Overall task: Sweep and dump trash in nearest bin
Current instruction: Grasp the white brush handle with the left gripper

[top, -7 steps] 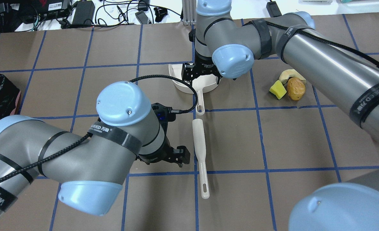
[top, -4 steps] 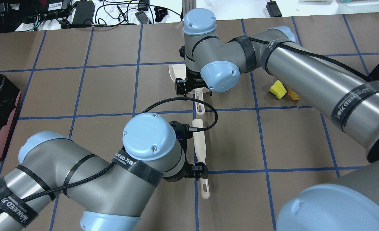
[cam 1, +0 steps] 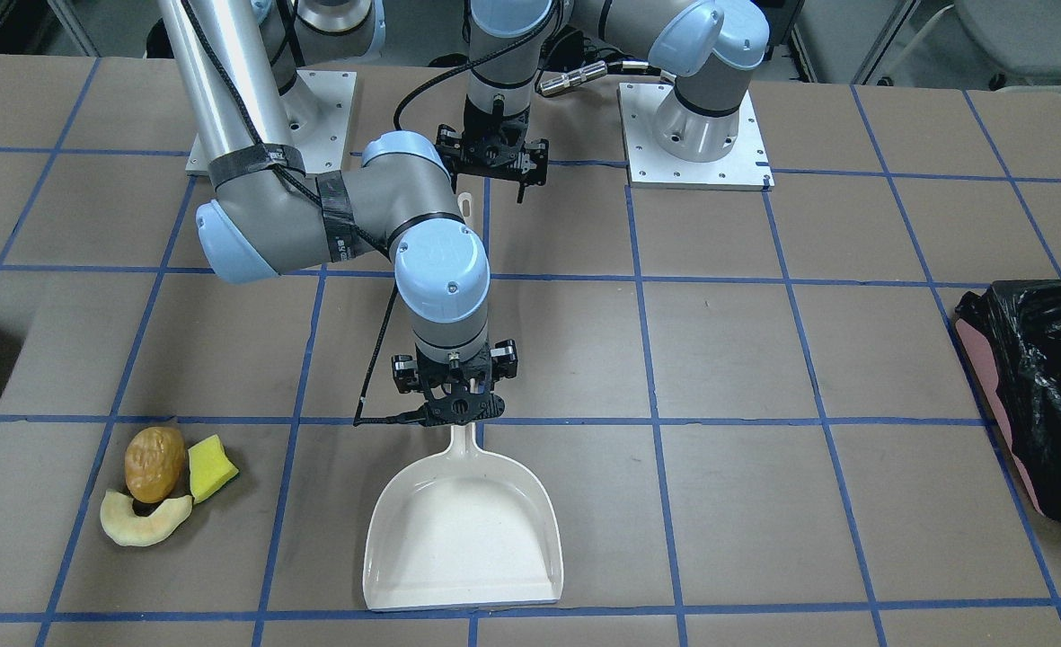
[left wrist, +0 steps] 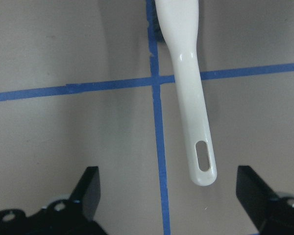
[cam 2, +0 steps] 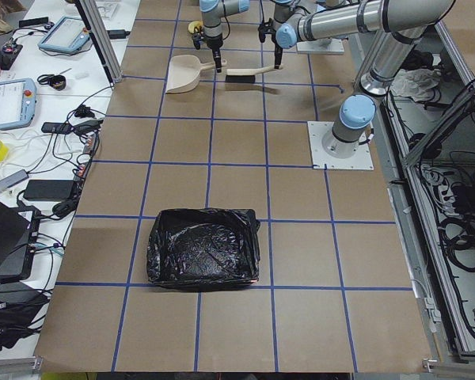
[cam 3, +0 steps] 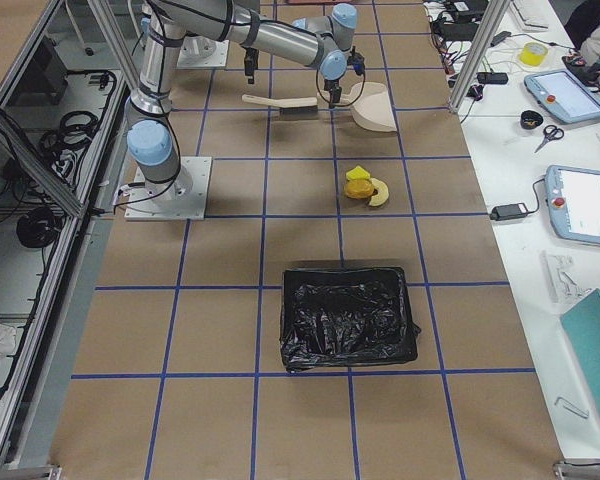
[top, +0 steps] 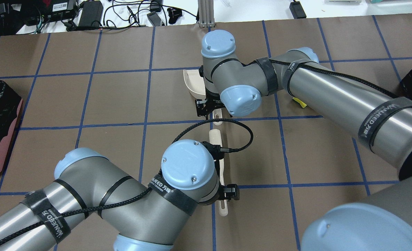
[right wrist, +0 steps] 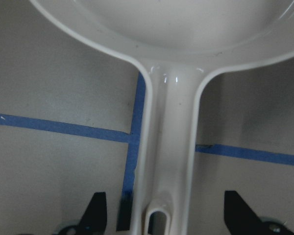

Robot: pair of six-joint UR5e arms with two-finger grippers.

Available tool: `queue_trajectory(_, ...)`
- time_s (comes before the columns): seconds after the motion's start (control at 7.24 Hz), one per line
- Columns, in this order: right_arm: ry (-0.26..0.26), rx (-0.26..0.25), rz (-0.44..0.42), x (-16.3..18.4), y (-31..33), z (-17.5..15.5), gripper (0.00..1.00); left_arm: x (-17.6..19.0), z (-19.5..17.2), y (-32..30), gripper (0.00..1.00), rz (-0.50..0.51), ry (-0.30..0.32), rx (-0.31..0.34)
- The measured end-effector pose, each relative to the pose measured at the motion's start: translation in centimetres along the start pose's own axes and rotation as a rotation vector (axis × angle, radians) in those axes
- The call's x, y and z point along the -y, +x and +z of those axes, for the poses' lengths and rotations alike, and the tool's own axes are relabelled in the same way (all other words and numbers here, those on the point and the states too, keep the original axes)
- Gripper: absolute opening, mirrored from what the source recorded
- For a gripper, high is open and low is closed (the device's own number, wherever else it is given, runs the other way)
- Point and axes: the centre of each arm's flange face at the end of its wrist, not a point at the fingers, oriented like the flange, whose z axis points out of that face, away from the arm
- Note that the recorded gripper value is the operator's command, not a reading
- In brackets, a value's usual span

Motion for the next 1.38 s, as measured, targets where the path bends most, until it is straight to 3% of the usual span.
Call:
queue_trajectory(0.55,0.006,0.010,0.013,-0.1,-0.1,-0.3,0.69,0.1,4.7,2.0,0.98,0.010,-0.015,0.044)
queue_trajectory(0.69,0.009,0.012,0.016,0.0,-0.1,-0.4,0.61,0.1,5.6,2.3,0.91,0.011,-0.023,0.048)
queue_trajectory(0.83,0.012,0.014,0.019,0.0,-0.2,-0.5,0.55,0.1,6.3,2.5,0.65,0.010,-0.033,0.052)
queue_trajectory(0.97,0.012,0.015,0.025,0.0,-0.2,-0.6,0.51,0.1,6.7,2.6,0.57,0.010,-0.039,0.053)
queue_trajectory(1.11,0.012,0.015,0.031,0.0,-0.2,-0.6,0.44,0.2,6.8,2.7,0.56,0.010,-0.040,0.052)
queue_trajectory(1.24,0.012,0.015,0.034,0.0,-0.2,-0.6,0.27,0.2,6.7,2.8,0.54,0.010,-0.038,0.051)
queue_trajectory(1.38,0.011,0.015,0.034,0.0,-0.2,-0.6,0.10,0.3,6.5,2.8,0.44,0.012,-0.034,0.048)
